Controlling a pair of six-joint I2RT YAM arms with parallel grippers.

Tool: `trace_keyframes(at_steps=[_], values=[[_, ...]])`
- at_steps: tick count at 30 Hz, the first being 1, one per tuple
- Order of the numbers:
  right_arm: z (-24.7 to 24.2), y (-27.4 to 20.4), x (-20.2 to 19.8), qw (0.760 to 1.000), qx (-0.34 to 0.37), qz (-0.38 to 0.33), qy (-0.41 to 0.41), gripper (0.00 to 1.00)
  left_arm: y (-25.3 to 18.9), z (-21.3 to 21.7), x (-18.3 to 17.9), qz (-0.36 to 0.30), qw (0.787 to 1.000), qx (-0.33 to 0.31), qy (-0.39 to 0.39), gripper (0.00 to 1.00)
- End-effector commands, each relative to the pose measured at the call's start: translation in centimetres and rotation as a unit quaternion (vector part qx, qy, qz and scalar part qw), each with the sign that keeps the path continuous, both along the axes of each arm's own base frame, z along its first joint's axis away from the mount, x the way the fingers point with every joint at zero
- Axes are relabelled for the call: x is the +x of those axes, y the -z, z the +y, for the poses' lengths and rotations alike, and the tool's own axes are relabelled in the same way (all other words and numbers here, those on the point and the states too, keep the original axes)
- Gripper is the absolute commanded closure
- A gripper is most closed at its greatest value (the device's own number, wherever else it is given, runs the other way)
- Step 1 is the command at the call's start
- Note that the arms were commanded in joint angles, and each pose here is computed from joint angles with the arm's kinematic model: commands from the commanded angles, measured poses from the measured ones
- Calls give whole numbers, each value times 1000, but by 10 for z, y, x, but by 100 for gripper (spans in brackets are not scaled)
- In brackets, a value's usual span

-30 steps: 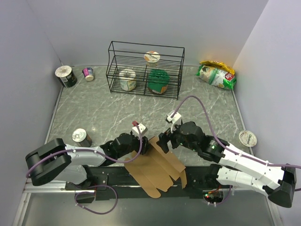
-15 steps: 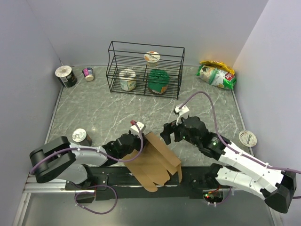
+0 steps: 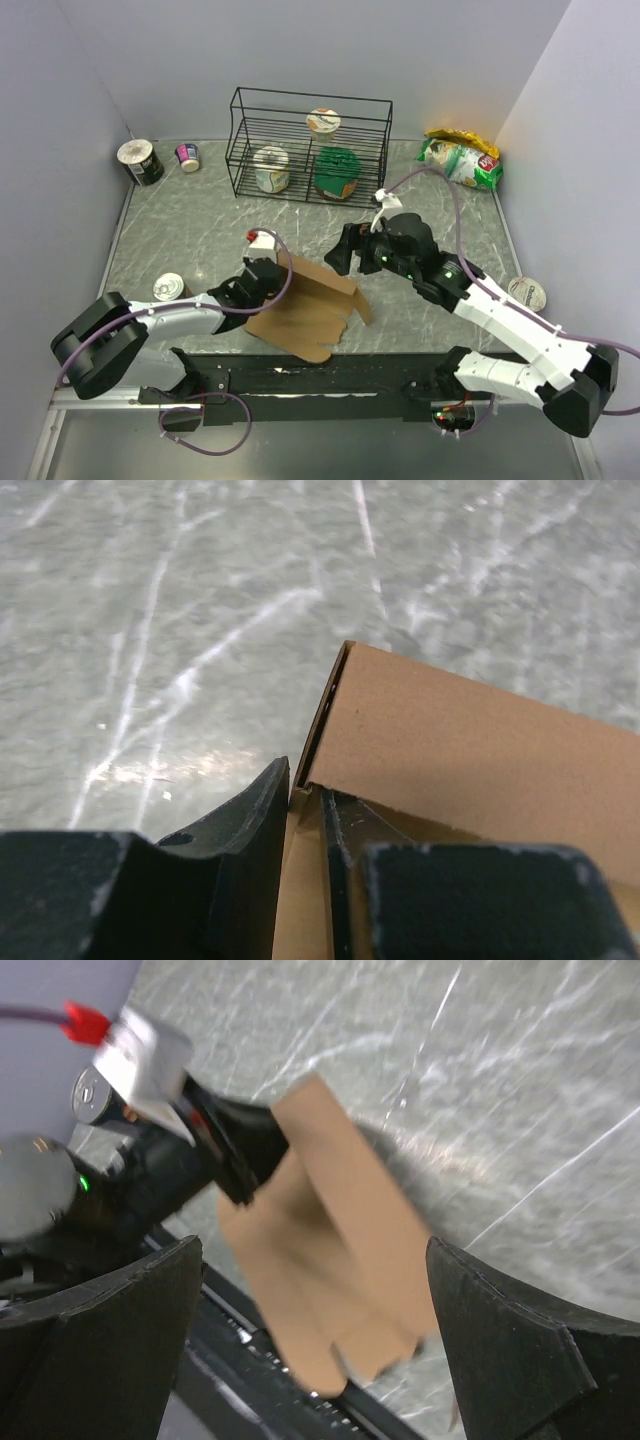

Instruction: Fold the paper box

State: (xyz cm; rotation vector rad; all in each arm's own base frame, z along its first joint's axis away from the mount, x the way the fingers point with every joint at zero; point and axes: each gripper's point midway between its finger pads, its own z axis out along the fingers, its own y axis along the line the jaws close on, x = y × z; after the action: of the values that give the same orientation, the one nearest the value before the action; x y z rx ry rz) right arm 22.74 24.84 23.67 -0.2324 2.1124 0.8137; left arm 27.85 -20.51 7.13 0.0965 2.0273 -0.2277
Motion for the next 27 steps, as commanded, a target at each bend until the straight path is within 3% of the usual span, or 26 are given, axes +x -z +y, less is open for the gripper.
trace_keyframes(at_steps=[1,5,14,21,27], values=[[10,11,1,997,40,60,15,4,-7,5,9,-4,1000,-21,-14,76],[13,15,7,996,57,66,29,5,-5,7,9,-15,1000,-23,-12,76],[13,51,25,989,3,128,73,5,-2,16,7,-25,999,-26,-26,77],[7,75,24,984,1,147,98,6,-2,13,7,-26,999,-30,-19,78],[13,89,27,983,0,166,85,7,-2,11,7,-25,999,-29,-15,78]])
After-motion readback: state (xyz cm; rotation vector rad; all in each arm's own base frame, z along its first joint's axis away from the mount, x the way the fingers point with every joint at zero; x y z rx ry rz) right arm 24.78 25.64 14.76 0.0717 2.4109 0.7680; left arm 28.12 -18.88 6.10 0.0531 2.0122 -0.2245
